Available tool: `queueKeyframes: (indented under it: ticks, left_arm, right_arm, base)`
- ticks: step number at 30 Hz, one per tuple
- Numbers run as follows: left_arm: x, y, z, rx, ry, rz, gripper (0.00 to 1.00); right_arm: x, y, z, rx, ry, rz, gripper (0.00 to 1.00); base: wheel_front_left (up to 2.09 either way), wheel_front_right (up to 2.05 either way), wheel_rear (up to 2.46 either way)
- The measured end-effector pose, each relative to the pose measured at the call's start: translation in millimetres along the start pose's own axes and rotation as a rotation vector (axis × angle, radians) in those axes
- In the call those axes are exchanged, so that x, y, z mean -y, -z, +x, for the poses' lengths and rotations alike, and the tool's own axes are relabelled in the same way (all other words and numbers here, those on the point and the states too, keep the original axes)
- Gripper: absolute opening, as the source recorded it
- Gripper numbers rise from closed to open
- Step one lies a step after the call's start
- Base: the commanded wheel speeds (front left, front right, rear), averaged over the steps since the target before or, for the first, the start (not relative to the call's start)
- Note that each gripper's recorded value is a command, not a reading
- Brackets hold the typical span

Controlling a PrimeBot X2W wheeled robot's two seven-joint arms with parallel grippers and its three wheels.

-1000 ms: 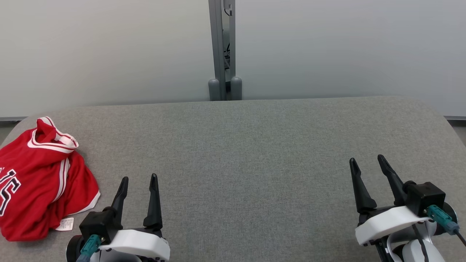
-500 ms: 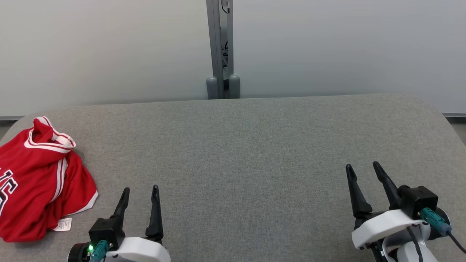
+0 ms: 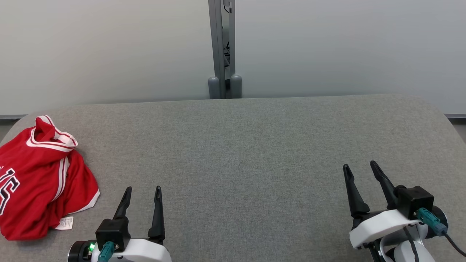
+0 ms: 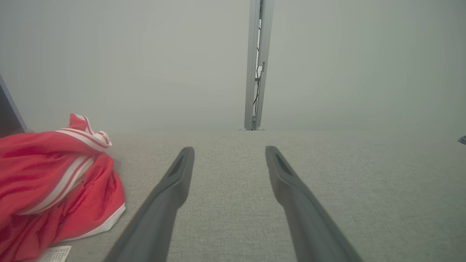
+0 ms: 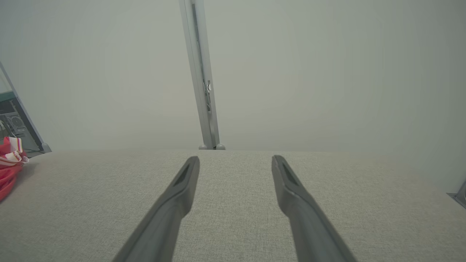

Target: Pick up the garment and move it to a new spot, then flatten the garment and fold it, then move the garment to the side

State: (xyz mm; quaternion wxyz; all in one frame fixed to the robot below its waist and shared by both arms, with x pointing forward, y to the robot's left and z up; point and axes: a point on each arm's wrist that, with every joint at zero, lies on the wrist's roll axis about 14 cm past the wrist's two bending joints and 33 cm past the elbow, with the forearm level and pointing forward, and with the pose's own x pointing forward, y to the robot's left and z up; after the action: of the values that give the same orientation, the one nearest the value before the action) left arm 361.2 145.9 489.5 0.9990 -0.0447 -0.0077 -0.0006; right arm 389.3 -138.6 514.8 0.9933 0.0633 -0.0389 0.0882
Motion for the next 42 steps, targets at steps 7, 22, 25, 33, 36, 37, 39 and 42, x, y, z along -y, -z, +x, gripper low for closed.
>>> queueKeyframes:
  ticks: [7, 22, 25, 33, 36, 37, 39, 42]
  left_arm:
    - [-6, 2, -3, -0.007, -0.017, 0.0, 1.0]
    - [-76, -3, -42, 0.012, -0.234, 0.02, 1.0]
    - [-97, -3, -58, 0.015, -0.302, 0.023, 1.0]
    - [-142, -5, -105, 0.024, -0.463, 0.045, 1.0]
    - [-154, -7, -121, 0.031, -0.512, 0.046, 1.0]
    - [-158, -6, -127, 0.031, -0.532, 0.045, 1.0]
    - [-165, -5, -135, 0.028, -0.564, 0.043, 1.0]
    - [-172, -8, -140, 0.034, -0.597, 0.042, 1.0]
  right_arm:
    - [-1, 5, 3, -0.01, 0.007, 0.066, 1.0]
    - [-79, 19, 25, -0.054, -0.216, 0.1, 1.0]
    - [-102, 21, 29, -0.062, -0.279, 0.11, 1.0]
    - [-159, 26, 33, -0.086, -0.435, 0.132, 1.0]
    - [-179, 25, 33, -0.087, -0.492, 0.137, 1.0]
    - [-187, 26, 32, -0.092, -0.514, 0.137, 1.0]
    - [-199, 28, 30, -0.1, -0.549, 0.142, 1.0]
    - [-212, 30, 33, -0.105, -0.587, 0.147, 1.0]
  base:
    - [0.0, 0.0, 0.0]
    - [0.0, 0.0, 0.0]
    - [0.0, 0.0, 0.0]
    - [0.0, 0.0, 0.0]
    - [0.0, 0.0, 0.0]
    - [0.0, 0.0, 0.0]
    - [0.0, 0.0, 0.0]
    - [0.0, 0.0, 0.0]
